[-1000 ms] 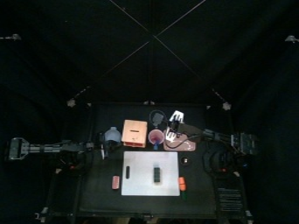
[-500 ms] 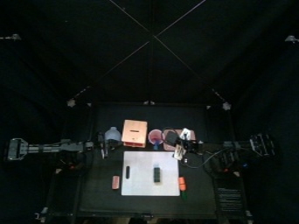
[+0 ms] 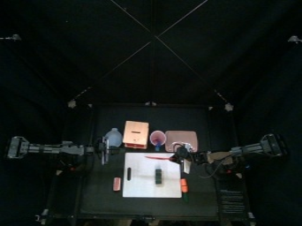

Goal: Place sushi on board then cut the sushi with the knife then place the pieces on the plate
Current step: Grasp knife edge with left hand

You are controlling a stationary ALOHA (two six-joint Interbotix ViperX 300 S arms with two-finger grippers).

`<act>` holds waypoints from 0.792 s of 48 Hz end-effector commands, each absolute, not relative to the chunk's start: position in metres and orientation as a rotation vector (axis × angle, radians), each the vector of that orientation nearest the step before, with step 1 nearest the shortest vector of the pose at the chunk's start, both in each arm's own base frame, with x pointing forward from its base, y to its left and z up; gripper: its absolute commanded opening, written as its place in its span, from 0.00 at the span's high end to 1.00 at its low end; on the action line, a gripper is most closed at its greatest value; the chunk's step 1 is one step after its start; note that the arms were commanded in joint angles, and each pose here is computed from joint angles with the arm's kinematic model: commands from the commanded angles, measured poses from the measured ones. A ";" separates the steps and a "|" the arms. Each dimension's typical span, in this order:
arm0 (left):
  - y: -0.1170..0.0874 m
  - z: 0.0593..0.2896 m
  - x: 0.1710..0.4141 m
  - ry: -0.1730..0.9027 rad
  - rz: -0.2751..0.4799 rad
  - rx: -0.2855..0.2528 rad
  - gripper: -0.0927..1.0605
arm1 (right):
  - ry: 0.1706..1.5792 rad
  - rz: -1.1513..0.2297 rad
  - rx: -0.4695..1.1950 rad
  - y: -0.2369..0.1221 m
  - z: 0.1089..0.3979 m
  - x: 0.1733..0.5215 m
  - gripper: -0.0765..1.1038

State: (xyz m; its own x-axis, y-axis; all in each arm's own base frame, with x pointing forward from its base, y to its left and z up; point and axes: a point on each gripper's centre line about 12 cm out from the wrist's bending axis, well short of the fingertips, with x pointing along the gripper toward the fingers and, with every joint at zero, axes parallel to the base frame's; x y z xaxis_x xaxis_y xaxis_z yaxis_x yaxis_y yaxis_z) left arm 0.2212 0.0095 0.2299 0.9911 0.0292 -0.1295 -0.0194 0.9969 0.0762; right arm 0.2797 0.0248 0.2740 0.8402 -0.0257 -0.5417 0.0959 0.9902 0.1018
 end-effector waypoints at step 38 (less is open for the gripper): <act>-0.022 0.218 0.297 0.440 -0.055 -0.039 0.02 | 0.610 -0.031 0.177 0.026 0.228 0.295 0.71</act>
State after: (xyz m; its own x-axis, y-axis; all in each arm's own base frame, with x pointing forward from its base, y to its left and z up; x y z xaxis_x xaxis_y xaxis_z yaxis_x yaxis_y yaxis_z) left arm 0.2820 -0.0180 0.2118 0.9138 -0.0531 -0.4026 0.0388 0.9983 -0.0436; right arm 0.2916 0.0260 0.2174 0.7980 0.0195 -0.6024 0.0880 0.9850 0.1484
